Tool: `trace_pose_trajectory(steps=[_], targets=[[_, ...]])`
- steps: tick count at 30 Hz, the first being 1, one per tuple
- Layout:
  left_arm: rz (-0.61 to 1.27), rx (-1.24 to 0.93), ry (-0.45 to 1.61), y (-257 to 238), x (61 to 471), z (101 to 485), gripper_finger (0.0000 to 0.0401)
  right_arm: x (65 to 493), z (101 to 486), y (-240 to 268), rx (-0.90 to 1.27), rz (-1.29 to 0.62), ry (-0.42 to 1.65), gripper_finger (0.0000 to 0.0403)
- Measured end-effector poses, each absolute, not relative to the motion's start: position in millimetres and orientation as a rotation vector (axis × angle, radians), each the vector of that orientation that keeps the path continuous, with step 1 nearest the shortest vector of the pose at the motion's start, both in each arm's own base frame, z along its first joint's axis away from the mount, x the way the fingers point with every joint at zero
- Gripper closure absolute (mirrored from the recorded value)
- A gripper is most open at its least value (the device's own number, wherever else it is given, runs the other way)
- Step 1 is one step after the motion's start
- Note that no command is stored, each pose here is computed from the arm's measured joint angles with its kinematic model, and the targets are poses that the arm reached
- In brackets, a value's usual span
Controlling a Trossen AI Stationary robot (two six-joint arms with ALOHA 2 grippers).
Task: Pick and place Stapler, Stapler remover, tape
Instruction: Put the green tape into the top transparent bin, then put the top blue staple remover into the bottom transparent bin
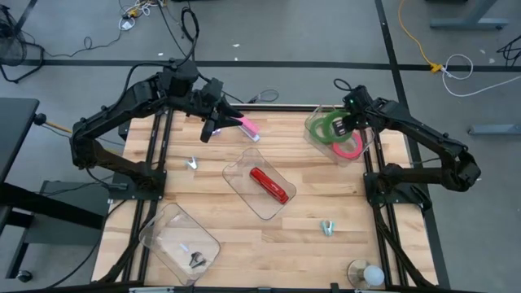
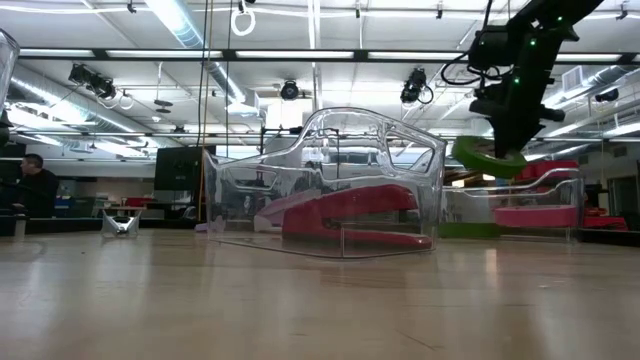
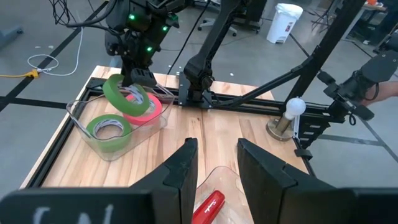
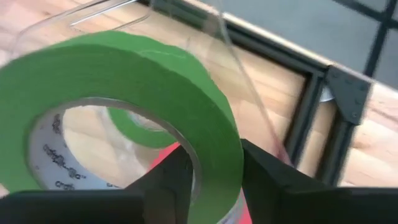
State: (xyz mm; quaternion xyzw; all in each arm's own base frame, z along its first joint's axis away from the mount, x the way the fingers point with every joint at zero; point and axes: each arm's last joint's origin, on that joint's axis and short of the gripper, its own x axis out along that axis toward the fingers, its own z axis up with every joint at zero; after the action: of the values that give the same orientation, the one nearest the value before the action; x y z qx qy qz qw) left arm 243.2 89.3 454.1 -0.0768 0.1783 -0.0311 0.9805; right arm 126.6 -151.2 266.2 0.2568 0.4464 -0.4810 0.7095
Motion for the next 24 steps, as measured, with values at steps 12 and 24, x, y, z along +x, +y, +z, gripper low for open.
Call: trace_pose_trajectory(steps=[12, 24], targets=[[-0.063, -0.156, 0.359, 89.3, 243.2, 454.0, 0.0284, 127.9, 266.5, -151.4, 0.589, -1.046, 0.973, 0.0161], [-0.063, -0.156, 0.359, 89.3, 243.3, 454.0, 0.0284, 136.8, 273.2, -152.6, 0.588, -0.911, 0.855, 0.0143]])
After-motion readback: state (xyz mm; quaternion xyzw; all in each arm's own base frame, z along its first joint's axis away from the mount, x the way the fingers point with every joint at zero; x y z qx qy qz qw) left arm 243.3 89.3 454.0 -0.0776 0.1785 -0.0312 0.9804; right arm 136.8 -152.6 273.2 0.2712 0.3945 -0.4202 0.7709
